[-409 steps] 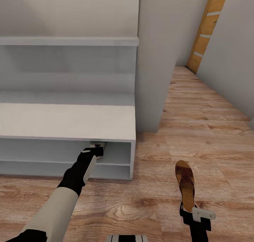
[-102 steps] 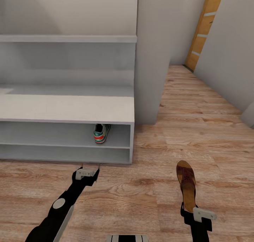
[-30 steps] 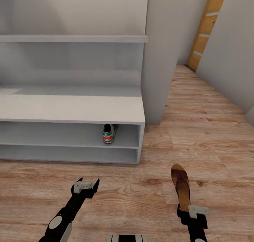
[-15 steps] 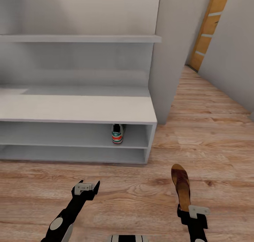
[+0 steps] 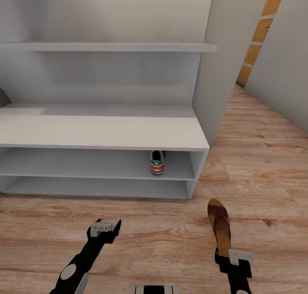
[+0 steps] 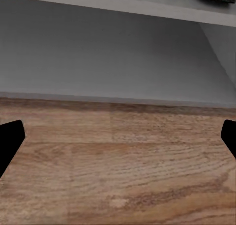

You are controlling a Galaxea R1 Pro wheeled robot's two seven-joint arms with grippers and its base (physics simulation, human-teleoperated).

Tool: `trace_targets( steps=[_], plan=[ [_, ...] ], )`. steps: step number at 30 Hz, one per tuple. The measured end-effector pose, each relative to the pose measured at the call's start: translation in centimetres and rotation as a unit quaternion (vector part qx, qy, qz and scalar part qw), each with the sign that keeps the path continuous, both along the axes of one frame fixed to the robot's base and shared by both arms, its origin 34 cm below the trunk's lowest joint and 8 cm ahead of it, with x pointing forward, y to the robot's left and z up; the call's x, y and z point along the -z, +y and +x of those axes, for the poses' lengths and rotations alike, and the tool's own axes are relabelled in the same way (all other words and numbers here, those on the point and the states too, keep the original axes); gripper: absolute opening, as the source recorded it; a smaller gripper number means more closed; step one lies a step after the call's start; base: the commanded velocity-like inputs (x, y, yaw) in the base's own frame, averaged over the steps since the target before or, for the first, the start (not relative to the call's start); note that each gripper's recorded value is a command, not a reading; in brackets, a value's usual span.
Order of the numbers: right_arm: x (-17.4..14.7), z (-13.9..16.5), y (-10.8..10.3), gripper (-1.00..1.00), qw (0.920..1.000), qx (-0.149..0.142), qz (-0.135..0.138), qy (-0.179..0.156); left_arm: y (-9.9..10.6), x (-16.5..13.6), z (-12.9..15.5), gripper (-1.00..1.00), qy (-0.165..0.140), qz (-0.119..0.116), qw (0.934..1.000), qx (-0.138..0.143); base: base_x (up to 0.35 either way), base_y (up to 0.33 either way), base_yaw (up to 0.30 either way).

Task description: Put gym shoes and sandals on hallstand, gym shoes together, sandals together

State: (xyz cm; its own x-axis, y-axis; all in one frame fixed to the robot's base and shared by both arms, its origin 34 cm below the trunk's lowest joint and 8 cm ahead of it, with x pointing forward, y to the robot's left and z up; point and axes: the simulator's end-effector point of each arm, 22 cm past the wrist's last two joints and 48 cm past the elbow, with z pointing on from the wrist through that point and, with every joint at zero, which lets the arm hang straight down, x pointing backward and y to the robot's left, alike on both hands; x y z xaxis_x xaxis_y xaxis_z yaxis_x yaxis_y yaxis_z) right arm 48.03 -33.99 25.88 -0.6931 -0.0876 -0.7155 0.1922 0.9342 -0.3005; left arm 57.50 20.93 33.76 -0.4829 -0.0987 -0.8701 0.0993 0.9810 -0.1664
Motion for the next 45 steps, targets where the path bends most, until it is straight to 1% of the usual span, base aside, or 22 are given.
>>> trace_targets(
  steps=[13, 45],
  plan=[
    [-0.02, 0.01, -0.03, -1.00, 1.0000, 0.000, 0.000, 0.000, 0.00, -0.01, 0.01, 1.00, 0.000, -0.001, 1.0000, 0.000, -0.055, 0.281, 0.000],
    [-0.07, 0.06, -0.02, -1.00, 1.0000, 0.000, -0.001, -0.001, -0.03, 0.07, -0.04, 1.00, 0.001, -0.001, 1.0000, 0.000, -0.107, 0.281, 0.000]
  ],
)
